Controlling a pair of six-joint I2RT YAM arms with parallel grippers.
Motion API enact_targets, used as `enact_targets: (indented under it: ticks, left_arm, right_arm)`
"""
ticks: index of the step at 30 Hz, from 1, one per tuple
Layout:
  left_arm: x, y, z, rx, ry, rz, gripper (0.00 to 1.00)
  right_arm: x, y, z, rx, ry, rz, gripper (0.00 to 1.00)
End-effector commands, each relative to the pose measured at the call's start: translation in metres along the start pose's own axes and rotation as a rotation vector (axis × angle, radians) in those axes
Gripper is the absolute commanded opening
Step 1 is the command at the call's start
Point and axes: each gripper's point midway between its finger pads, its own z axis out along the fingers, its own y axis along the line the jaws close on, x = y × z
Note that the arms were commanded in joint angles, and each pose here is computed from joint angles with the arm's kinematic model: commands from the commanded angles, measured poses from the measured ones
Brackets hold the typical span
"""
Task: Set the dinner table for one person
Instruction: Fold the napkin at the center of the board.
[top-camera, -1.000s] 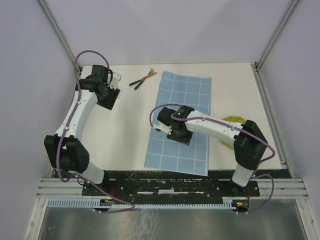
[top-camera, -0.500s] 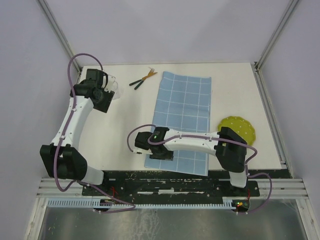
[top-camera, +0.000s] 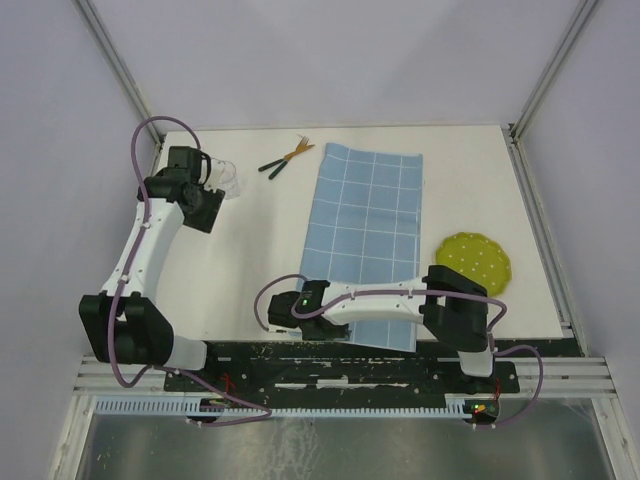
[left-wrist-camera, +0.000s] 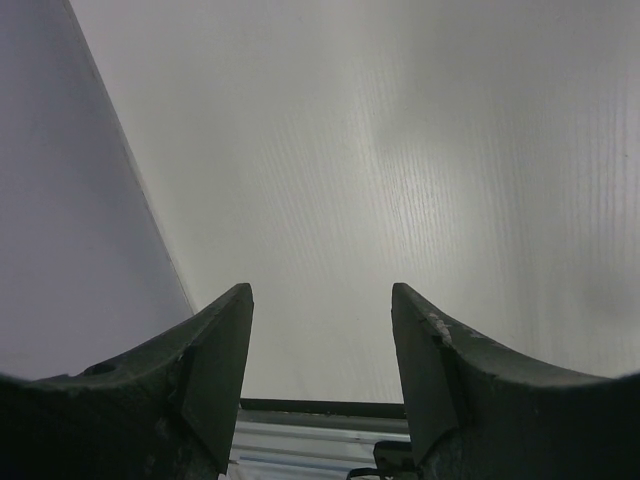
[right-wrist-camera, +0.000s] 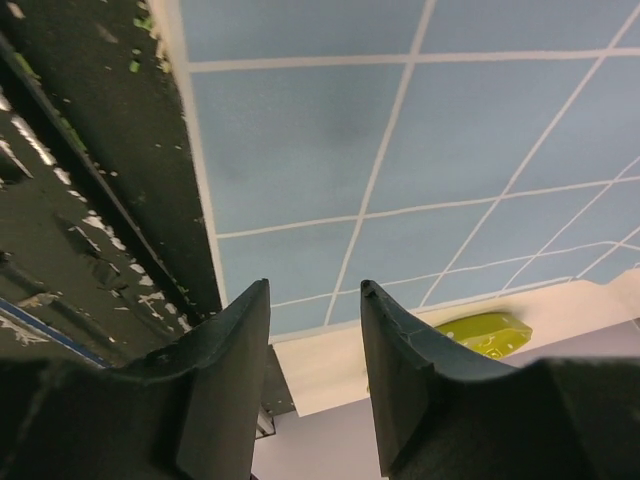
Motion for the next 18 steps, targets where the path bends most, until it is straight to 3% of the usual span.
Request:
enact_targets:
  ticks: [1, 12, 18]
  left_arm:
    - [-0.019, 0.004, -0.02, -0.005, -0.111, -0.061, 0.65]
    - [-0.013, 0.003, -0.031, -0.004, -0.151, -0.058, 0.65]
    - [-0.012, 0.002, -0.034, -0.006, -0.176, -0.056, 0.65]
  right_arm:
    - [-0.016, 0.015, 0.0, 0.028, -0.04, 0.019, 0.5]
    - [-0.036, 0.06, 0.018, 0.07, -0.008, -0.019, 0.5]
    - [-0.043, 0.048, 0.024, 0.168, 0.014, -0.02, 0.5]
